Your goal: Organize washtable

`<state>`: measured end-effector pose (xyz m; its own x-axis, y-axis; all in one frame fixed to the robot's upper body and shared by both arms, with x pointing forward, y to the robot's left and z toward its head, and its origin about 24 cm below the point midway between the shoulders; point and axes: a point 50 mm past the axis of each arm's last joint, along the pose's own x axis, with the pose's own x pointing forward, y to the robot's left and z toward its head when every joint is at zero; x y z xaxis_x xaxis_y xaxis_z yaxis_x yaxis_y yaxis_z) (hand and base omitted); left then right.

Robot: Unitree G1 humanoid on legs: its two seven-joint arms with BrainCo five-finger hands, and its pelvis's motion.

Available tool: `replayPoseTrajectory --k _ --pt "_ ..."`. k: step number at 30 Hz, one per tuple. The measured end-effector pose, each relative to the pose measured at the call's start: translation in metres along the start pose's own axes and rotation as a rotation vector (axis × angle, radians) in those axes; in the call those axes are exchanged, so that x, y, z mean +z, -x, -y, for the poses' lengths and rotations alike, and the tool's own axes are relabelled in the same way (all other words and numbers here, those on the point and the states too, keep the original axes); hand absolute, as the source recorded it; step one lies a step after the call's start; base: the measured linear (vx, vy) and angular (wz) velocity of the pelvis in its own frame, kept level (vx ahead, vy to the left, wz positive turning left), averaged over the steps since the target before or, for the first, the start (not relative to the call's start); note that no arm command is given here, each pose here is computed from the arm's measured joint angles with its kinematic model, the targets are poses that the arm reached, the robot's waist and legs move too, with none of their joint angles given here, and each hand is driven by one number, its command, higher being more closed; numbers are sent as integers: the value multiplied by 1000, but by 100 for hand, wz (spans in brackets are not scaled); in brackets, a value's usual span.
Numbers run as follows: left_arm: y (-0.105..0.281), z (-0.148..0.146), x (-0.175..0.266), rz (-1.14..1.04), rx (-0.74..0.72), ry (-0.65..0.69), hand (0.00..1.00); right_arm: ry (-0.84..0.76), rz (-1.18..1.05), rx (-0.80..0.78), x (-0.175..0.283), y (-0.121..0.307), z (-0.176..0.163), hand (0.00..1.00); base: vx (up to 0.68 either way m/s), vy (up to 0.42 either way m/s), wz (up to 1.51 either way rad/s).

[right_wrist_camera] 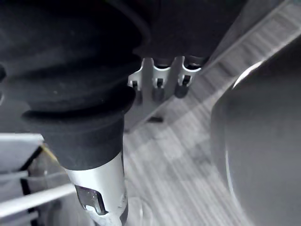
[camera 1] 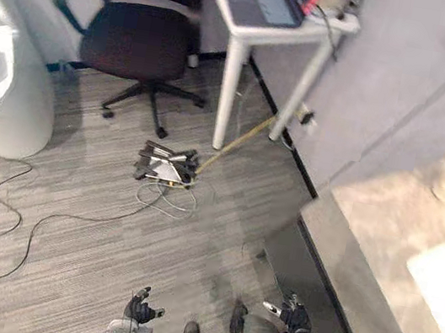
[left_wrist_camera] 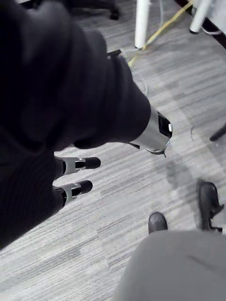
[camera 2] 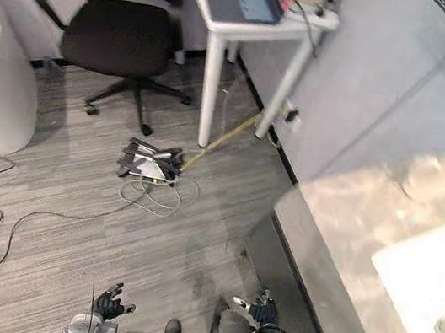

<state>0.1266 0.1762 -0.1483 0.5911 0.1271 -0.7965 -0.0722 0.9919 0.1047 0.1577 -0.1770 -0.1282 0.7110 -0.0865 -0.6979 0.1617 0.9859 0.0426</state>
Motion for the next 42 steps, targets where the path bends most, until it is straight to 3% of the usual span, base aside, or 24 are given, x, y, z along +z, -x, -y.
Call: replayPoseTrajectory --k 5,8,11,15,20,26,35,42 --pt "1 -8 0 11 37 59 0 -18 -31 -8 -16 10 1 0 596 -156 202" --pt "2 8 5 28 25 130 0 2 66 8 10 3 -1 0 579 -186 60" --pt "2 29 13 51 -24 149 0 -14 43 18 6 3 -9 0 384 -165 60" --pt "2 53 24 81 -119 83 0 -23 45 2 7 2 -5 0 174 -25 66" --pt "1 41 16 58 -109 -29 0 -31 -8 -31 -4 3 0 0 43 133 44" --pt "0 20 8 31 -60 -52 0 -15 -35 -11 -10 2 -10 0 -56 135 12" --pt "-1 2 8 27 23 52 0 -26 -55 51 -19 7 -30 0 -60 -57 104" --pt "-4 21 24 68 -7 112 0 -16 -37 65 -12 4 -34 0 -46 -123 115"
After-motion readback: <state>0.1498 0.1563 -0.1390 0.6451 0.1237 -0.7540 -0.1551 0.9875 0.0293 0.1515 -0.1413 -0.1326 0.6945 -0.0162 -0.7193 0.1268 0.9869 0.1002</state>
